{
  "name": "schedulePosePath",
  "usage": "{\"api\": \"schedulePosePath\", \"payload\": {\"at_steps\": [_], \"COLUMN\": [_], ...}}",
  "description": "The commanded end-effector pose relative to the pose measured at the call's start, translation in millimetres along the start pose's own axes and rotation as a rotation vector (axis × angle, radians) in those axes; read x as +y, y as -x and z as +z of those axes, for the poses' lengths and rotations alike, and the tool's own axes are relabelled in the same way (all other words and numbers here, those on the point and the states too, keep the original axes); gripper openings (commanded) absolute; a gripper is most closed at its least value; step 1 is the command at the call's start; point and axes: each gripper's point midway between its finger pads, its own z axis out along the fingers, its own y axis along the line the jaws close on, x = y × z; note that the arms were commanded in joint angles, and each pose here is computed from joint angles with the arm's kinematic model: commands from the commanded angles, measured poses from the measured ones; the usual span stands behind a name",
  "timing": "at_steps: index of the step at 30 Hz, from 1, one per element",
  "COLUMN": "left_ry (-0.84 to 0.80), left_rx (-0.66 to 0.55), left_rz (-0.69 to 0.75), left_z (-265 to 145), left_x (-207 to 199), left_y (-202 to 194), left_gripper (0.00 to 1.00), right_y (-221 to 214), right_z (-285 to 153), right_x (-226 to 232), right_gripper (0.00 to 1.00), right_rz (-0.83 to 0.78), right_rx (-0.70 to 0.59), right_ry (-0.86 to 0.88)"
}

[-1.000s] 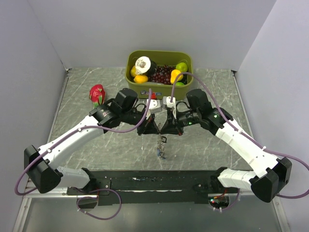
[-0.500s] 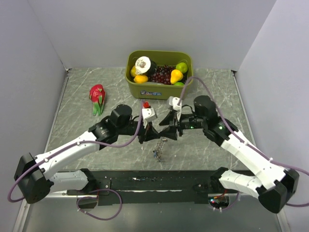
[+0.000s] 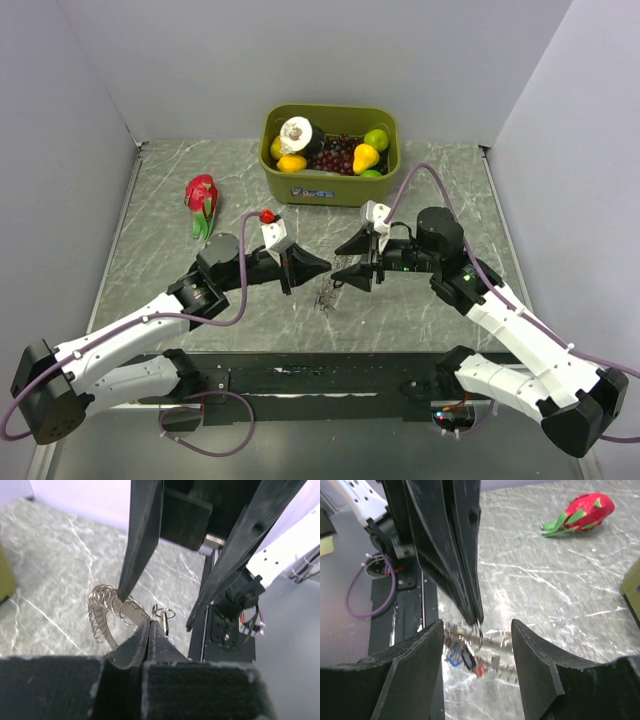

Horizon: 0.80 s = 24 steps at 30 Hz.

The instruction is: Put the keys on the keyring

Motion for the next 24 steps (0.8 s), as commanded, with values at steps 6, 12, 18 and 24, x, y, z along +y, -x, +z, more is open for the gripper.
{"api": "schedulePosePath", "payload": {"at_steps": [6, 12, 18, 24], "left_ry": [0.004, 0.003, 0.015, 0.018], "left_rx": [-0.218, -0.232, -0.231, -0.213], "left_rz": [0.072, 0.076, 0.078, 0.065], "left_z": [-8, -9, -10, -6], "left_x": [-9, -11, -9, -6], "left_y": [59, 65, 66, 59], "left_gripper": [0.01, 0.01, 0.01, 0.01], "right_y": [4, -2, -1, 13], "right_z": [-10, -10, -16, -29], "right_x": [5, 4, 0, -6], "right_gripper": [0.59, 0.54, 0.56, 0.72], "right_rz": [-0.047, -0.035, -0.047, -0.076], "right_rx": [-0.026, -0.019, -0.036, -0.115], "right_ry": [0.003, -0.007, -0.061, -0.169]}}
